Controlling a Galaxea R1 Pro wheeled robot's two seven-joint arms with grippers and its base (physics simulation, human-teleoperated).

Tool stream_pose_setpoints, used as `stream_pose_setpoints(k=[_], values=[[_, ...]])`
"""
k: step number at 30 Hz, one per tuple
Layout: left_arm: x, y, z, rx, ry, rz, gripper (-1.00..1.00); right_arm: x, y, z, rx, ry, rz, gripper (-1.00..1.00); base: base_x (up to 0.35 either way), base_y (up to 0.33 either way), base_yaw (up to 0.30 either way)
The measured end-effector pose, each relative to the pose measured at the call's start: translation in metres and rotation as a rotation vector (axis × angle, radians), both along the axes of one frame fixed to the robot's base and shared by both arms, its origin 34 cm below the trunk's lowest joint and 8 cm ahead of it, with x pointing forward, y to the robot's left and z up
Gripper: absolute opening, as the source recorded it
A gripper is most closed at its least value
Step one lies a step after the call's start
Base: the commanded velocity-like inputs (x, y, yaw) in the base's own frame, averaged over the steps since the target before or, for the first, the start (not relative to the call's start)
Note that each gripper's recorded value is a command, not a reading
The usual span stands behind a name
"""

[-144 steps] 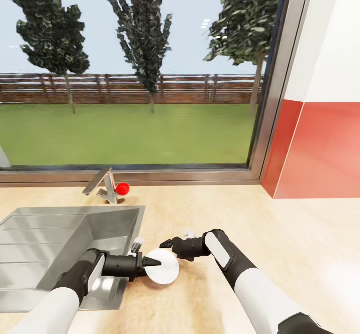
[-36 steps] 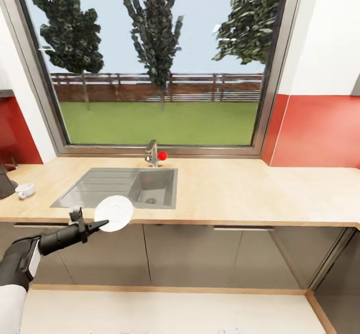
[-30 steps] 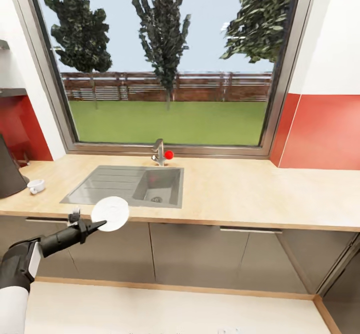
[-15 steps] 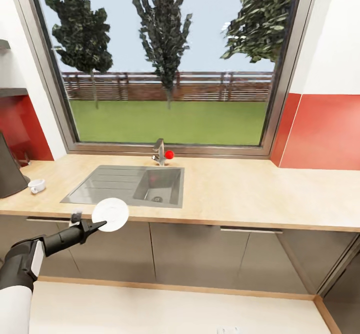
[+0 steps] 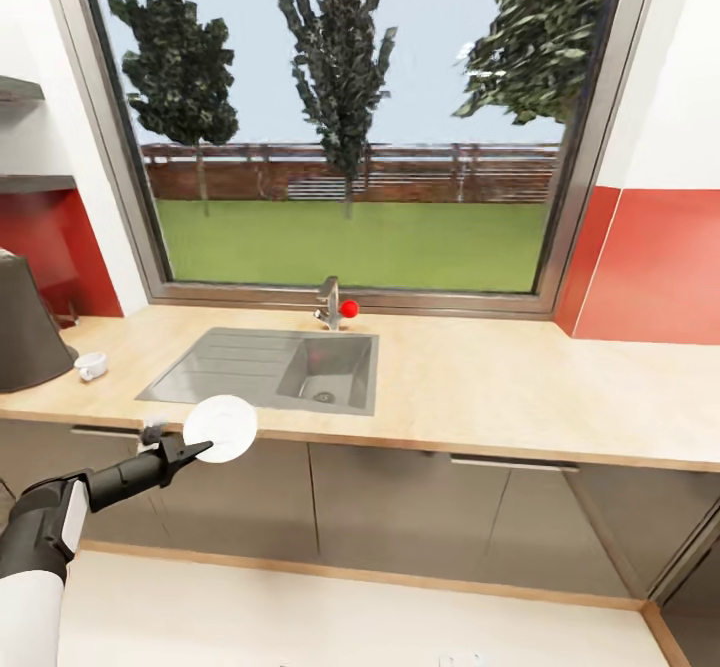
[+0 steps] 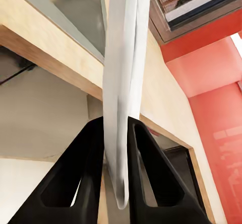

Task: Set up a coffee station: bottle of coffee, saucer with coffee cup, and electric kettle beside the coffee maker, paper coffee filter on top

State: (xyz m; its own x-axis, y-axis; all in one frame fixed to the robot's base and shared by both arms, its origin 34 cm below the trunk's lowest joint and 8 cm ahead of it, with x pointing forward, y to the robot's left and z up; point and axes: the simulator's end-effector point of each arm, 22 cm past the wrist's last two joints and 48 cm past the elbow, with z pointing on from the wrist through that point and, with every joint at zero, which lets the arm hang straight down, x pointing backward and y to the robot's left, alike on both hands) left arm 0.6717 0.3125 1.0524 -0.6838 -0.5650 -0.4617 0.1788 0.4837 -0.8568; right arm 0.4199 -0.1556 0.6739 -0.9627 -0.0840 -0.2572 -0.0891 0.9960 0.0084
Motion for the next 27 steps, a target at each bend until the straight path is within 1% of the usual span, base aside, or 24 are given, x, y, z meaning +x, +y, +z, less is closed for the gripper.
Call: stream_pose_setpoints(k=[5, 9, 10, 12, 15, 21, 27], values=[[0.0, 0.001, 0.0, 0.001, 0.0, 0.001, -1.0, -0.001, -0.001, 0.0, -0.002, 0.001, 0.001, 1.0, 0.0, 0.0, 0.269], [0.0, 0.007, -0.001, 0.004, 0.004, 0.012, -1.0, -0.002, -0.001, -0.001, -0.003, 0.003, 0.001, 1.0, 0.0, 0.0, 0.275], [0.0, 0.01, -0.001, 0.0, 0.002, 0.022, -1.0, -0.002, -0.001, -0.001, -0.003, 0.004, 0.001, 1.0, 0.0, 0.0, 0.276], [0.0, 0.029, 0.003, -0.02, -0.009, 0.071, -1.0, -0.003, -0.001, -0.002, -0.003, 0.005, 0.001, 1.0, 0.002, 0.0, 0.276], [0.0, 0.035, 0.004, -0.023, -0.012, 0.085, -1.0, -0.004, -0.001, -0.003, -0.003, 0.009, 0.001, 1.0, 0.08, 0.0, 0.274], [-0.001, 0.038, 0.005, -0.025, -0.016, 0.088, -1.0, -0.012, -0.001, -0.005, -0.004, 0.019, 0.001, 1.0, 0.294, 0.0, 0.257], [-0.001, 0.038, 0.007, -0.028, -0.019, 0.087, -1.0, -0.014, -0.001, -0.006, -0.003, 0.02, 0.002, 1.0, 0.329, 0.0, 0.049]])
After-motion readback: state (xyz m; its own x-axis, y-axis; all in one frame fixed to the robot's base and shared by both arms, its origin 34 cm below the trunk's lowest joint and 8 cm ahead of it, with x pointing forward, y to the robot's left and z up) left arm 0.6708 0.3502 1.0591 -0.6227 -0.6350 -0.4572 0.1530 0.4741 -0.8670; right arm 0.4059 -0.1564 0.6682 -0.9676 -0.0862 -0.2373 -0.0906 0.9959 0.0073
